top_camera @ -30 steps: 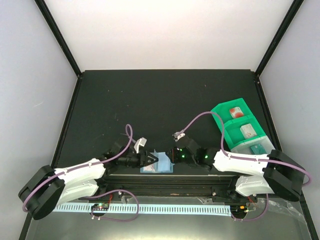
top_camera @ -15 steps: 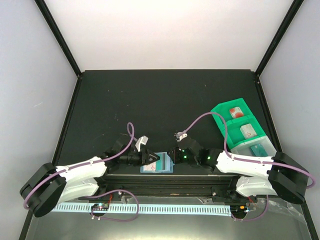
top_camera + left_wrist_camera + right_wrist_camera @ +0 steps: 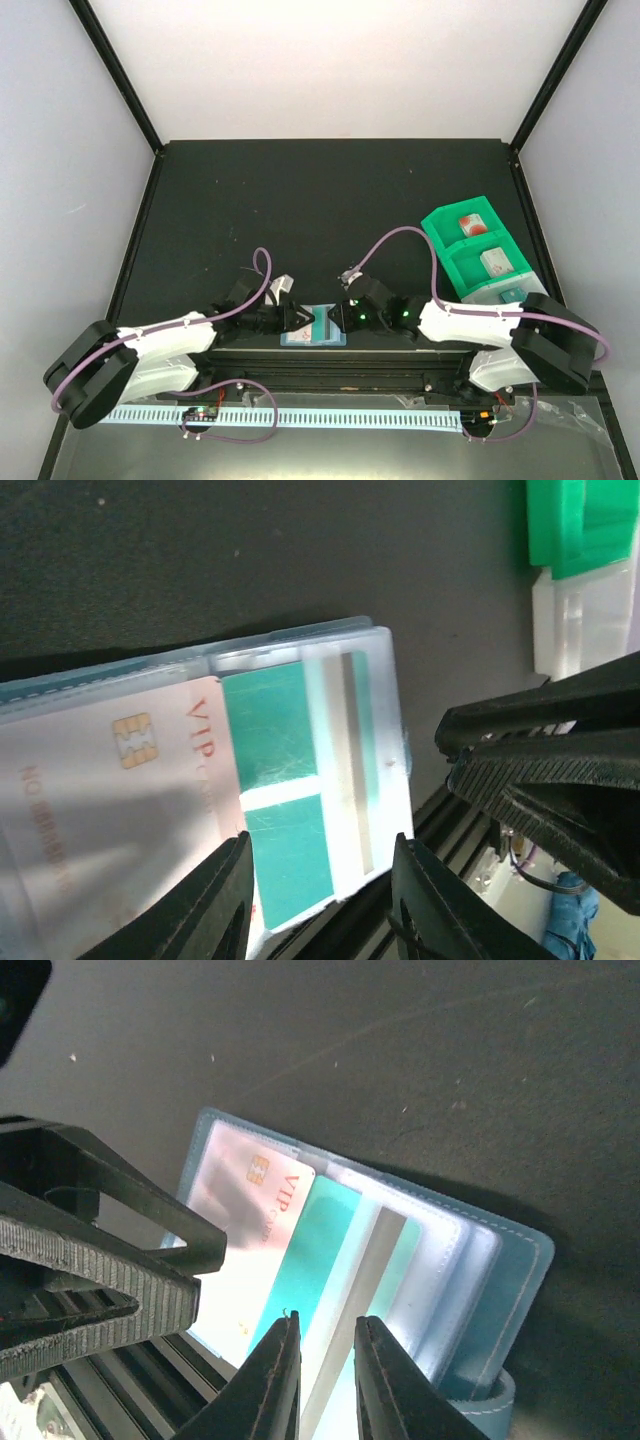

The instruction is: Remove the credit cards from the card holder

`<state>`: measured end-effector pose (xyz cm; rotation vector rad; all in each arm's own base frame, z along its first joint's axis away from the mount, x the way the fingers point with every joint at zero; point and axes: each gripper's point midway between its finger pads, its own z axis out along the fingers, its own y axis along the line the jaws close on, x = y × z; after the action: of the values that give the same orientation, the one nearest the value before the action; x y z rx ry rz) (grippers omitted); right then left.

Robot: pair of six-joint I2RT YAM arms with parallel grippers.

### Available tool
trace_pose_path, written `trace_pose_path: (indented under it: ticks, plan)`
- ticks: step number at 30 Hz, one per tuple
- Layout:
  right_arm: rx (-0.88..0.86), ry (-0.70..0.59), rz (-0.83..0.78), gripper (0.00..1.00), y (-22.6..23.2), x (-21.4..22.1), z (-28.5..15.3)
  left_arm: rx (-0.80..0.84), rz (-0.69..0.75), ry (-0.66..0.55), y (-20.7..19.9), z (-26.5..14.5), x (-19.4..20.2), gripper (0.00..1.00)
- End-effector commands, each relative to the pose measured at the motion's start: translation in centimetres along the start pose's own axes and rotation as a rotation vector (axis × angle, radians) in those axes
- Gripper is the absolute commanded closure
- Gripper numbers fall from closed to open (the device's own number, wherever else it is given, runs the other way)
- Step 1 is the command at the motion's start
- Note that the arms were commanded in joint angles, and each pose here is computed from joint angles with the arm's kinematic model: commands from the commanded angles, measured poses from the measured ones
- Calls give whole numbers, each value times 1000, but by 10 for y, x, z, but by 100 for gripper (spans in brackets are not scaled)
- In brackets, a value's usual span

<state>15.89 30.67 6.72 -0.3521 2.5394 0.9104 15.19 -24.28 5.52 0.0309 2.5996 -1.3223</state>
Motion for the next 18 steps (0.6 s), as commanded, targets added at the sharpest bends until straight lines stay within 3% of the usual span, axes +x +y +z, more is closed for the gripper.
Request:
trace_pose_path:
  ticks: [1,18]
  plan:
    - [-39,35,-39,83,17,0,8,-31,28,-7,5,4,-3,60]
    - [151,141,-44,83,-26,28,31,-113,-10,25,28,12,4,61]
